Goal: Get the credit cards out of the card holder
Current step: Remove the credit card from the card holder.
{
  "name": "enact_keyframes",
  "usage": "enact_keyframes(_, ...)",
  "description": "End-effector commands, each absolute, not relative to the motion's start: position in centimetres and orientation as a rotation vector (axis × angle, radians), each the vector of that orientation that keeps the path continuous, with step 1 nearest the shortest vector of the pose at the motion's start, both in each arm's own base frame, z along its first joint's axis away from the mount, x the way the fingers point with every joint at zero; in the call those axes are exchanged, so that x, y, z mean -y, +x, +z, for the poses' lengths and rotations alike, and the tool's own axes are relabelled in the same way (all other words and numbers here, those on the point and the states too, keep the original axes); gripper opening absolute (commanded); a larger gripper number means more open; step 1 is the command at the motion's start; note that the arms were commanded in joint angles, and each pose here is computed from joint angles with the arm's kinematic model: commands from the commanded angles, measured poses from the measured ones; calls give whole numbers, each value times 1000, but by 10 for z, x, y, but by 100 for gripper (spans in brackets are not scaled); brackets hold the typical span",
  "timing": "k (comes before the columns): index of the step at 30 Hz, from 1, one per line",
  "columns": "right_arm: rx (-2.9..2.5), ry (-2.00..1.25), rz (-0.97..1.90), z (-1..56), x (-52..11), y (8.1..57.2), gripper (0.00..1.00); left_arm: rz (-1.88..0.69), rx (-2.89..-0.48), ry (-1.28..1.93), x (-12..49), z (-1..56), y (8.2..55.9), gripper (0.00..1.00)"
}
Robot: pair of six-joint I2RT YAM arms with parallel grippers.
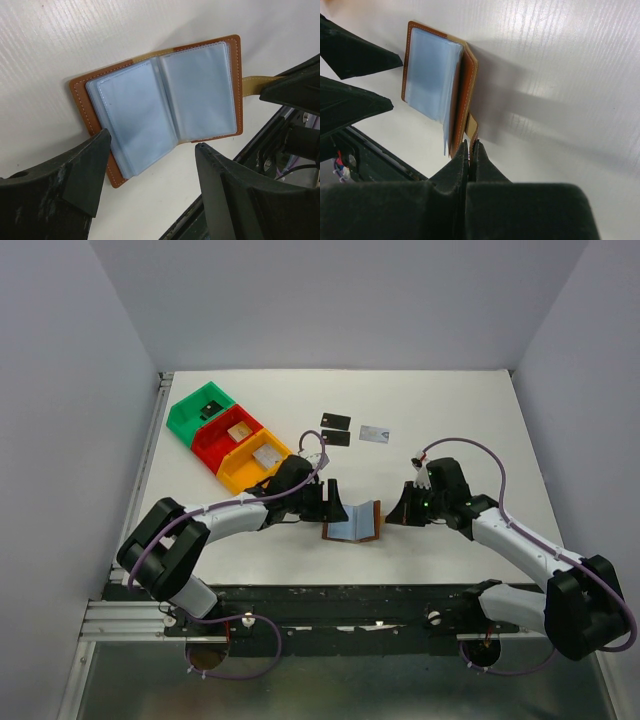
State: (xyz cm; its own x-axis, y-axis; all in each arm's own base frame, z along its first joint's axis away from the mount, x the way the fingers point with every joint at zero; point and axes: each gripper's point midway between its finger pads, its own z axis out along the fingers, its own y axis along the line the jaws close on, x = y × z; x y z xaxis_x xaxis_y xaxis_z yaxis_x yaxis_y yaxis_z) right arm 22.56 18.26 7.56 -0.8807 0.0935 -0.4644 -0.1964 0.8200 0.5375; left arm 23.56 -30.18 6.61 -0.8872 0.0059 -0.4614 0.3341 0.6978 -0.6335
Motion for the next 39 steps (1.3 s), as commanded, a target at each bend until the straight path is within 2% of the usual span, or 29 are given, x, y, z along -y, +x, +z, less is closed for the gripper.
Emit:
enact_keyframes(1, -2511, -88, 843, 76, -184, 225, 0, -997, -2500, 270, 300, 59, 235, 79)
enact_keyframes(16, -2533, -76, 843, 69, -183, 223, 0, -1014, -2546, 342, 310, 49, 229, 79)
enact_keyframes(25, -2604, -13, 812, 46, -180, 218, 0, -1175, -2461, 528, 340, 67, 218, 79)
enact_keyframes(39, -2635, 16, 767, 36, -174, 217, 0, -1230, -2350, 727, 368, 90, 206, 79)
